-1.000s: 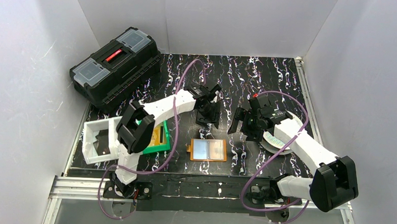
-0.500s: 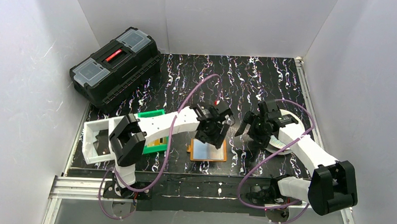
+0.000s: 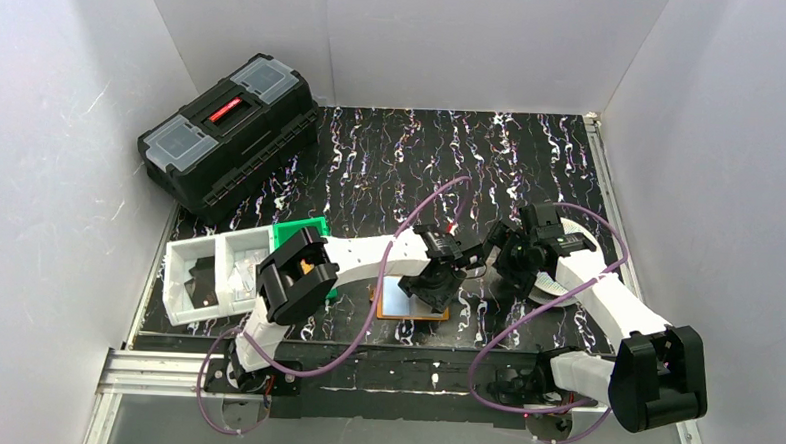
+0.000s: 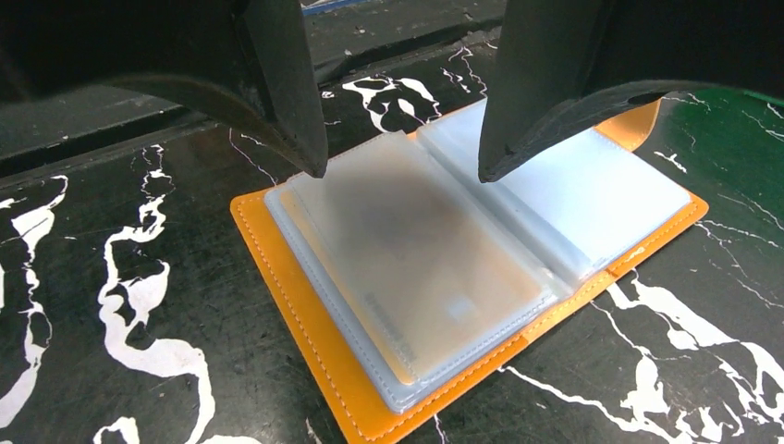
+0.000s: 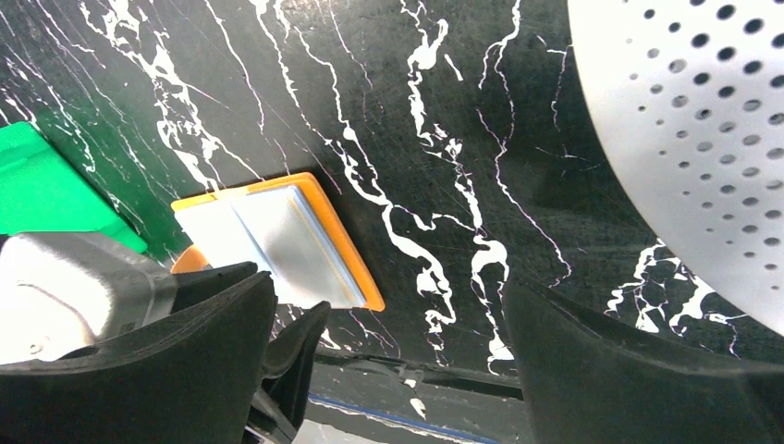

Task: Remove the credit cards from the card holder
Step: Remove the credit card from the card holder.

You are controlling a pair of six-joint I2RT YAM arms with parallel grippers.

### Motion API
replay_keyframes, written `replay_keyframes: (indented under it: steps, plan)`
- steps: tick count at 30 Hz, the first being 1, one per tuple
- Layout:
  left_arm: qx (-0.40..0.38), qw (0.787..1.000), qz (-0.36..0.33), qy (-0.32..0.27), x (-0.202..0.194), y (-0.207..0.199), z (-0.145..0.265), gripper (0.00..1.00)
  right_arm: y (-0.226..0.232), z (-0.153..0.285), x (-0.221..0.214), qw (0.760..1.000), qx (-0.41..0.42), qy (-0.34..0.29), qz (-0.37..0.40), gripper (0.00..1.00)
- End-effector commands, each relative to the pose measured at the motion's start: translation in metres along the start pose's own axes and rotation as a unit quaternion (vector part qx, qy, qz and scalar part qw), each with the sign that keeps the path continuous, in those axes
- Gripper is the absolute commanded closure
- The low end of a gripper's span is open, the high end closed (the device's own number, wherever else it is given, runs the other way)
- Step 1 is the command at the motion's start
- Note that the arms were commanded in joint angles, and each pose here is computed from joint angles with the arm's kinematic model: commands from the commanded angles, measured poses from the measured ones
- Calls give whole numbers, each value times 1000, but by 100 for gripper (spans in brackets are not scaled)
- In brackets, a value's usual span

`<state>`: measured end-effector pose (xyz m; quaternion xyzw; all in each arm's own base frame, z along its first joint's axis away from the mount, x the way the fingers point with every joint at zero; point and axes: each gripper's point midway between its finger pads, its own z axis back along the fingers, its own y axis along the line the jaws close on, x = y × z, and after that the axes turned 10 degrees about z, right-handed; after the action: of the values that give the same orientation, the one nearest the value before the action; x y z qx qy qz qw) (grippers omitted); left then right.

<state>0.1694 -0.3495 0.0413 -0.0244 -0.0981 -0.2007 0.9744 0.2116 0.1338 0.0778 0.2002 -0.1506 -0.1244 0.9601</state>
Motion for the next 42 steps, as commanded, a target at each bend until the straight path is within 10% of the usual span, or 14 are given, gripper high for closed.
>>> replay_keyframes:
  steps: [1,14,33,42]
  plan:
    - [8,1000,-15,-15,6,-1,0,41,7,0,6,1000,17,-7,-1,2]
    - [72,997,-25,16,-14,20,-37,47,4,1,7,1000,9,-9,8,2]
    - [-69,994,79,39,-12,20,-36,100,26,-10,-5,998,59,26,23,2]
    - [-147,978,135,59,-15,14,-34,100,70,-23,-36,988,118,95,37,30]
